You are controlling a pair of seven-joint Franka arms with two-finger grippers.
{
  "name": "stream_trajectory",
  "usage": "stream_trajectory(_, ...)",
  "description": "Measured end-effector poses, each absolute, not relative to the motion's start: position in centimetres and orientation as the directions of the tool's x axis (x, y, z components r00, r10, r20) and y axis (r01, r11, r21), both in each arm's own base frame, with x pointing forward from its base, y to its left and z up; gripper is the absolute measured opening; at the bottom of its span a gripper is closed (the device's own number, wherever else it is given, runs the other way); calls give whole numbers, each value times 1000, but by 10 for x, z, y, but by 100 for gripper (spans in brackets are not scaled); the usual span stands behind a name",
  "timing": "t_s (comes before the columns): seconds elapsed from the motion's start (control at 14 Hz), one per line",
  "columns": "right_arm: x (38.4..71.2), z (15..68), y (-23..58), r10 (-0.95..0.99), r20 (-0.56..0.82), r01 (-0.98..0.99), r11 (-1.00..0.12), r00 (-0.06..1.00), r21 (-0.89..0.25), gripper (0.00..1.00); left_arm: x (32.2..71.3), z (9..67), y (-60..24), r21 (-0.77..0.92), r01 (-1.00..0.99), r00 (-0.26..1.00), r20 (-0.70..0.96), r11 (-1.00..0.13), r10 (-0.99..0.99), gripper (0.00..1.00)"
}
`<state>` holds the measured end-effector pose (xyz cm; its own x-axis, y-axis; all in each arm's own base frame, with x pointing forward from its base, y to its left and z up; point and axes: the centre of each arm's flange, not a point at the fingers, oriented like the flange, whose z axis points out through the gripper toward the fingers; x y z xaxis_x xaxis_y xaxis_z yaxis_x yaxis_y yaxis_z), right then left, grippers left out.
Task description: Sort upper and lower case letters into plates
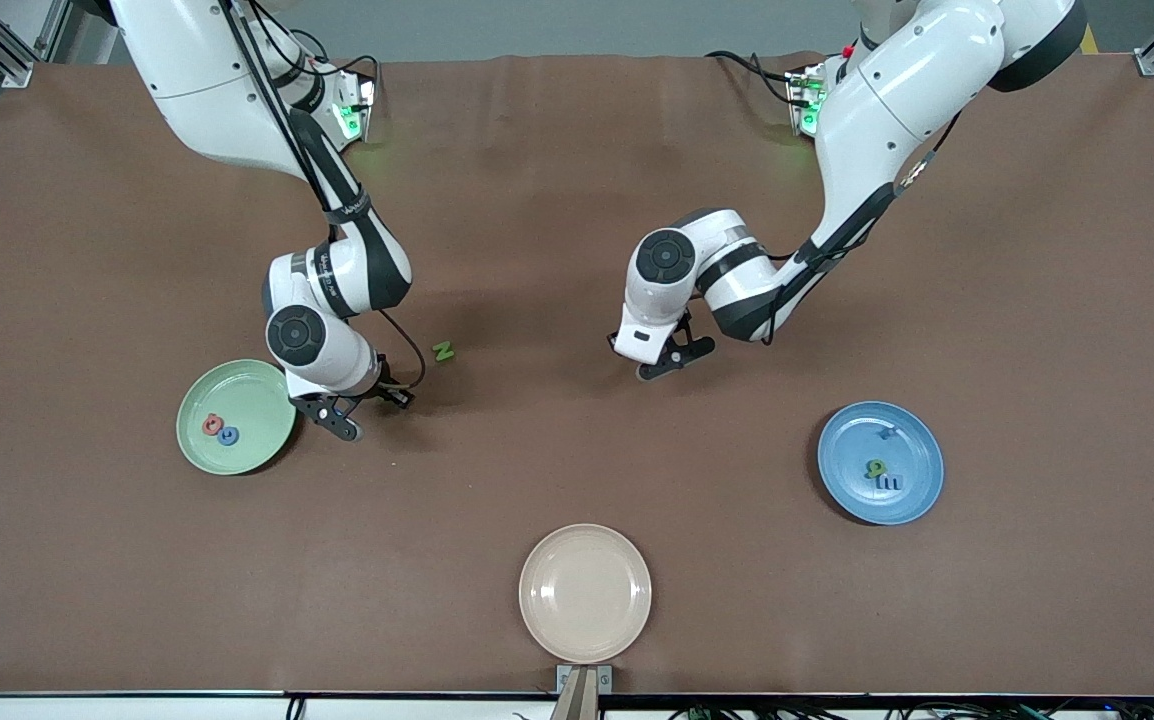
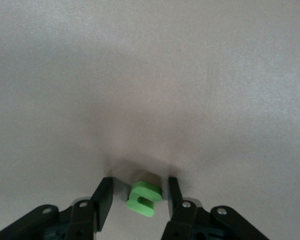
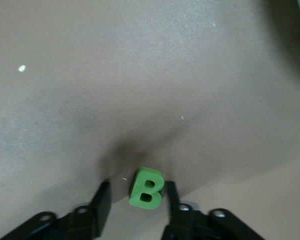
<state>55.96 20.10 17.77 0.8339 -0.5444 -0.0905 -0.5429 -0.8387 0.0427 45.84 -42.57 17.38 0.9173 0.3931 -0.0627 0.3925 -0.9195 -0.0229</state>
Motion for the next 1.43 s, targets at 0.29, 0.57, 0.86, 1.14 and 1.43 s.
stream_trajectory(0.29,560,178,202,-544,-87,-543,-839,834,38,30,457,174,-427,-23,389,919,-63,-921,390,52)
stream_trajectory(0.57,560,178,202,-544,-87,-543,-839,835,37,29,457,174,-428,-22,389,919,-63,-921,389,49)
stream_trajectory(0.86,558,189,206,-527,-107,-525,-850,843,53,29,456,175,-430,-20,386,920,-63,-922,387,41)
stream_trajectory(1.14,570,248,176,-414,-141,-412,-910,899,44,29,455,175,-431,-19,383,921,-63,-923,384,31)
stream_trajectory(1.43,590,273,66,-272,-143,-275,-961,952,-3,29,470,177,-422,-16,379,925,-24,-925,380,31)
